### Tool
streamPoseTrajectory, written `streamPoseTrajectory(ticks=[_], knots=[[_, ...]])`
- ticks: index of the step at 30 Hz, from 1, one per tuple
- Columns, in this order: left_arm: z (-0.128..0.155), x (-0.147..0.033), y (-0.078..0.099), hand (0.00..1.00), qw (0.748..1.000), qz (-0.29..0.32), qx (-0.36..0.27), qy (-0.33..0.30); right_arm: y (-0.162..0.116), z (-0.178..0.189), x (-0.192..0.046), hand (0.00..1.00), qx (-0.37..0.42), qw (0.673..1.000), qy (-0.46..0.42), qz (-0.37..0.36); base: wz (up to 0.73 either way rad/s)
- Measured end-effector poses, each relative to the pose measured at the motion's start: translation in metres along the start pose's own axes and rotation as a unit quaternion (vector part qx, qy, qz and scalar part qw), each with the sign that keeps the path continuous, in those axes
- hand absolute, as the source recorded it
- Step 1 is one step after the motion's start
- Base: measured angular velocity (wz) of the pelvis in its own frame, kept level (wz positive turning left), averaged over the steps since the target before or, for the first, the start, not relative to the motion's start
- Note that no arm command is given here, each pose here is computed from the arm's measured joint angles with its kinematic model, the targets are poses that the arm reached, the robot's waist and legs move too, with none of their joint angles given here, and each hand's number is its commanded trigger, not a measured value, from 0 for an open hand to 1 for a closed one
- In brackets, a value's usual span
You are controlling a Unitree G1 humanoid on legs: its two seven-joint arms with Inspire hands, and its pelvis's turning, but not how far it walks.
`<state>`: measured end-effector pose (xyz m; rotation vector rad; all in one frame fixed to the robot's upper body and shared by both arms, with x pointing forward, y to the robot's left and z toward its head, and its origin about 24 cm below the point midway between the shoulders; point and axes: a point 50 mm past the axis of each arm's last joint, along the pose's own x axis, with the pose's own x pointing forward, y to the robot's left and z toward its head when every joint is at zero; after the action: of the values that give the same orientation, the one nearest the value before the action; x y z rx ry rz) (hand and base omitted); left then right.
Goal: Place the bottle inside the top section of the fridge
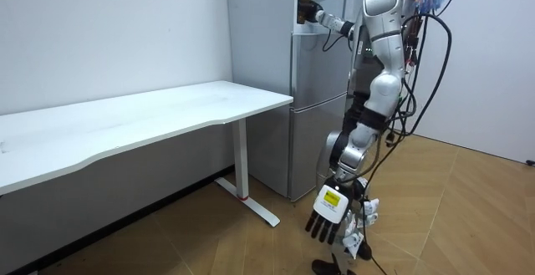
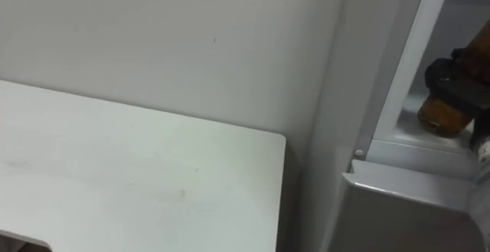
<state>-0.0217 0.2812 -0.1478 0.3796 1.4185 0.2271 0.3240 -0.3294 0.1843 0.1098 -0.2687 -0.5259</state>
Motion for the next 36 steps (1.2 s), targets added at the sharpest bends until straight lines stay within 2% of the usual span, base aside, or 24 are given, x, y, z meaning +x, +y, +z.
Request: streamPoseTrajectory(ticks=[6, 10, 12, 13, 36], knots=[[-0.007, -0.001, 0.001, 0.00, 1.000, 0.003, 0.001, 0.010, -0.016, -0.010, 0.012, 1.00, -0.052, 0.998, 0.031, -0.009, 0.08], [-0.015, -0.003, 0.003, 0.00, 1.000, 0.002, 0.003, 0.026, -0.025, -0.014, 0.015, 0.98, -0.056, 0.997, 0.041, -0.027, 0.07], [-0.020, -0.004, 0.003, 0.00, 0.999, 0.001, 0.004, 0.034, -0.031, -0.016, 0.015, 0.61, -0.064, 0.996, 0.045, -0.030, 0.05], [-0.021, -0.004, 0.003, 0.00, 0.999, 0.000, 0.005, 0.035, -0.032, -0.016, 0.015, 0.00, -0.067, 0.996, 0.045, -0.030, 0.00], [-0.025, -0.005, 0.015, 0.00, 0.998, 0.022, 0.011, 0.052, -0.042, -0.027, 0.013, 0.00, -0.145, 0.987, 0.062, -0.011, 0.02]])
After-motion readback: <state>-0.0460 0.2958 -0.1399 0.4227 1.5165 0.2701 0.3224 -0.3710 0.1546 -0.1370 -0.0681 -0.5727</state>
